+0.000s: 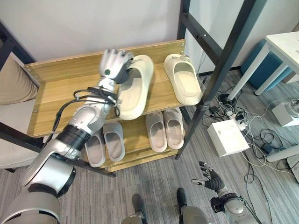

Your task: Arrange the slippers neatly on the shoe rack.

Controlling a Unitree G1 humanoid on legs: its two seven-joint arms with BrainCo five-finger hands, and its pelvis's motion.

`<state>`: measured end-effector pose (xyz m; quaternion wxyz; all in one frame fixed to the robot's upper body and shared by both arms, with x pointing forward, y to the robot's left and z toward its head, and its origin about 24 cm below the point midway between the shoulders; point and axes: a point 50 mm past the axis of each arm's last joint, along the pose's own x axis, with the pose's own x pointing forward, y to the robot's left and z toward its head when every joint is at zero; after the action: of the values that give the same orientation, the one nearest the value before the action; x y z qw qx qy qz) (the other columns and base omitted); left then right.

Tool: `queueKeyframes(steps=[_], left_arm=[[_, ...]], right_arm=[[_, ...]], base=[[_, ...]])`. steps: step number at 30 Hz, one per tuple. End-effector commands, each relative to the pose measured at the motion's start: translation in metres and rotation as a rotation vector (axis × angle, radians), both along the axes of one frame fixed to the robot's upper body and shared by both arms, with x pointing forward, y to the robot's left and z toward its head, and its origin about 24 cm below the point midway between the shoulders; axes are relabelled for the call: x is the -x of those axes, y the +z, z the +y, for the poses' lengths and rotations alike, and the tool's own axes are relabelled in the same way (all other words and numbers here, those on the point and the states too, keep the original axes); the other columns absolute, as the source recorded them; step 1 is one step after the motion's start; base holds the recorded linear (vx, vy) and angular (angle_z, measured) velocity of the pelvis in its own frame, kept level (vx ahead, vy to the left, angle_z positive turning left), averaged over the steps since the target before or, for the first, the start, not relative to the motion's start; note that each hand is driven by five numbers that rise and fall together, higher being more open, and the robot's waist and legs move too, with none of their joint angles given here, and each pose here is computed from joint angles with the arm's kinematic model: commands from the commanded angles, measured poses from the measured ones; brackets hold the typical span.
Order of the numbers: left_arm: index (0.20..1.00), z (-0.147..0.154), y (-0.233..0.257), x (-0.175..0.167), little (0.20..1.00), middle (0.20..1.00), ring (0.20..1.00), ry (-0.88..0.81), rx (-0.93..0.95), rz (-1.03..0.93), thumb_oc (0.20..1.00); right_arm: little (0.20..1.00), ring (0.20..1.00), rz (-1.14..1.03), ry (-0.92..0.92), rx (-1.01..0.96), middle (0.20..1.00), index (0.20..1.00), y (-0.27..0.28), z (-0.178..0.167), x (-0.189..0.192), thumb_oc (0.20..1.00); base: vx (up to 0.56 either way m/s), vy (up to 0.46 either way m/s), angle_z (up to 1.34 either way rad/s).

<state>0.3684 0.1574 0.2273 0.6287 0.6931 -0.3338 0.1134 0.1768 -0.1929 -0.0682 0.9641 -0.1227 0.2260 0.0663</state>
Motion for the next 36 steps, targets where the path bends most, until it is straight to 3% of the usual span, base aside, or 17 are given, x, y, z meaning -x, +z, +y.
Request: queueKeyframes(steps=[1,10,11,12,13,18,27,31,33,36], left_arm=[[0.2,0.008,0.057,-0.013,0.2,0.2,0.2,0.094,0.03,-0.125,0.2],[0.2,-0.016,0.045,-0.038,0.2,0.2,0.2,0.157,-0.03,0.006,0.2],[0.297,-0.018,0.043,-0.038,0.297,0.297,0.297,0.152,-0.035,0.01,0.297],[0.799,-0.021,0.043,-0.038,0.799,0.799,0.799,0.141,-0.038,0.015,0.799],[1.0,-0.023,0.042,-0.038,1.0,1.0,1.0,0.138,-0.032,0.021,1.0],[1.0,-0.035,0.043,-0.031,1.0,1.0,1.0,0.042,0.052,0.016,1.0],[1.0,-0.053,0.032,0.015,1.0,1.0,1.0,-0.394,0.555,0.016,1.0],[1.0,-0.058,-0.004,0.04,1.0,1.0,1.0,-0.714,1.044,0.272,1.0],[1.0,-0.059,-0.01,0.043,1.0,1.0,1.0,-0.756,1.104,0.321,1.0],[1.0,-0.06,-0.042,0.049,1.0,1.0,1.0,-0.832,1.307,0.564,1.0]], right_arm=[[1.0,1.0,-0.093,0.014,-0.003,1.0,1.0,0.019,-0.003,-0.016,1.0],[1.0,1.0,-0.109,0.032,0.021,1.0,1.0,0.024,-0.006,-0.021,1.0],[1.0,1.0,-0.104,0.031,0.018,1.0,1.0,0.023,-0.006,-0.02,1.0],[1.0,1.0,-0.101,0.03,0.019,1.0,1.0,0.022,-0.007,-0.02,1.0],[1.0,1.0,-0.096,0.024,0.016,1.0,1.0,0.021,-0.007,-0.019,1.0],[1.0,1.0,-0.065,0.012,0.003,1.0,1.0,0.014,-0.004,-0.015,1.0],[1.0,1.0,-0.051,0.004,-0.038,1.0,1.0,0.009,0.014,-0.024,1.0],[1.0,1.0,-0.039,0.002,-0.069,1.0,1.0,0.007,0.025,-0.028,1.0],[1.0,1.0,-0.036,0.005,-0.071,1.0,1.0,0.007,0.026,-0.028,1.0],[1.0,1.0,-0.007,0.022,-0.074,1.0,1.0,0.003,0.03,-0.025,1.0]], base=[[-0.02,-0.061,-0.11],[0.0,-0.037,-0.06],[0.01,-0.044,0.02],[0.0,0.0,0.0],[0.0,0.0,0.0],[0.01,-0.015,0.04],[0.0,-0.001,0.18],[-0.02,0.006,0.18],[-0.02,0.003,0.05],[-0.02,-0.004,0.11]])
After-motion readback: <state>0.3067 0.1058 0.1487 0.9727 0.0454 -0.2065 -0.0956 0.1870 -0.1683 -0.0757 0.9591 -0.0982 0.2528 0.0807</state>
